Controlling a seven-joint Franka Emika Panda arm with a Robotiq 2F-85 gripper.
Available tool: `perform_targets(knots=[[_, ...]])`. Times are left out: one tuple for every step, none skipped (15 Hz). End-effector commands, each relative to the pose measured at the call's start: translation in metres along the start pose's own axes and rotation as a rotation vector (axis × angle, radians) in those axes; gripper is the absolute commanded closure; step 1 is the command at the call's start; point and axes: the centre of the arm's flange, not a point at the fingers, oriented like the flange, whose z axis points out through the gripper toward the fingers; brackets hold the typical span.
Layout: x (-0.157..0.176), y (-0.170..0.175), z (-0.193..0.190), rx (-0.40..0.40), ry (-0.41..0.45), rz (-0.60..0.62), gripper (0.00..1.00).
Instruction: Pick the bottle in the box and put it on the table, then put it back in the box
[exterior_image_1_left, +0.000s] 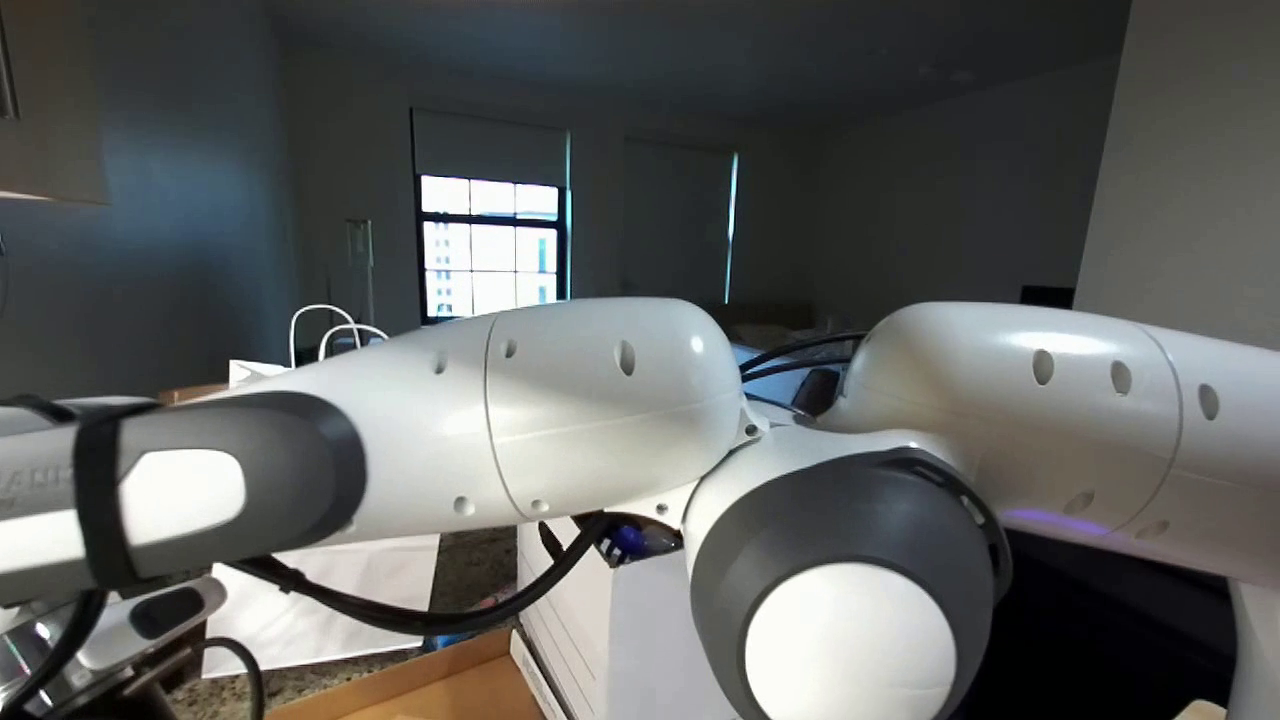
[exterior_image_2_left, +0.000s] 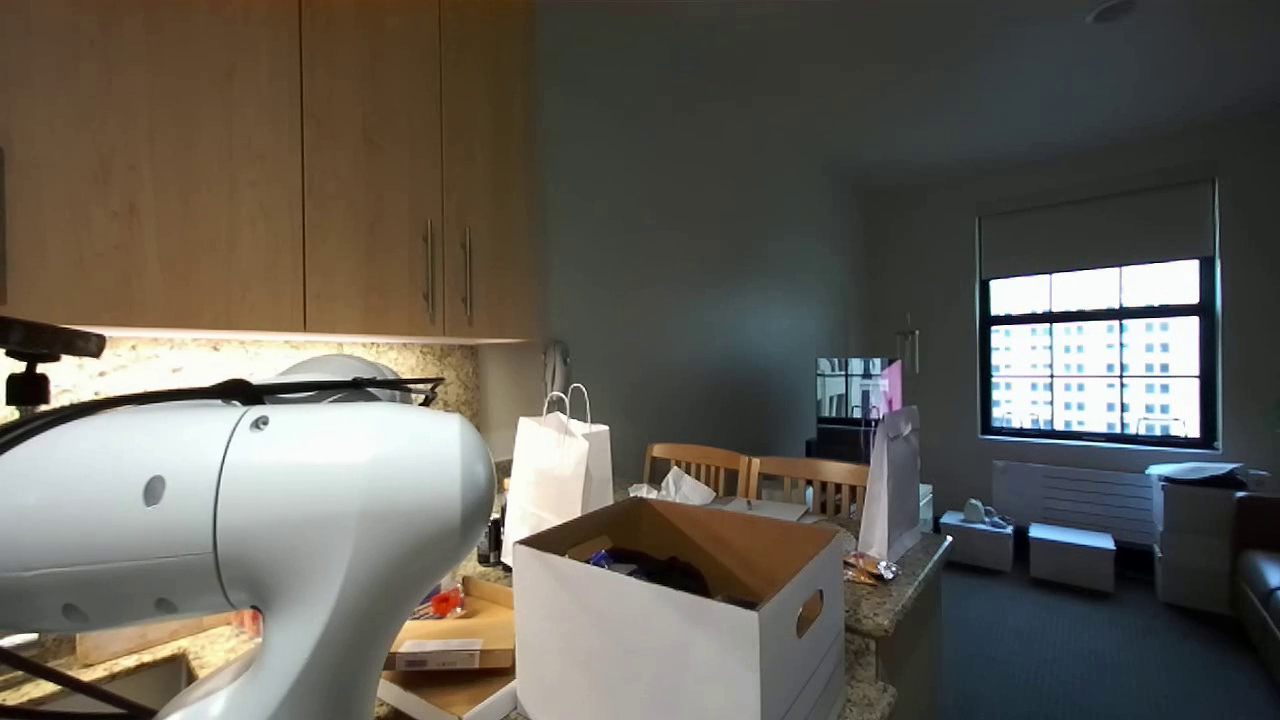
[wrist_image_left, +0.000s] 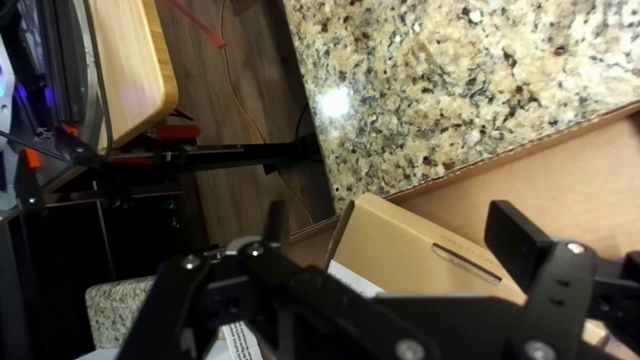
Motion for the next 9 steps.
perform_targets(knots=[[-0.01, -0.005, 0.002, 0.069, 0.025, -0.006, 0.0], [-0.01, -0.009, 0.004, 0.071, 0.03, -0.009, 0.0], [-0.008, -0.01, 0.009, 0.067, 0.022, -0.016, 0.0], [-0.004, -0.01, 0.014, 0.061, 0.023, -0.017, 0.0], [0.001, -0.011, 0.019, 0.056, 0.021, -0.02, 0.0], [0.003, -0.013, 0.021, 0.051, 0.031, -0.039, 0.0], [0.005, -0.017, 0.02, 0.06, 0.043, -0.067, 0.0], [0.006, -0.023, 0.019, 0.074, 0.051, -0.092, 0.0], [0.007, -0.028, 0.017, 0.093, 0.057, -0.12, 0.0]])
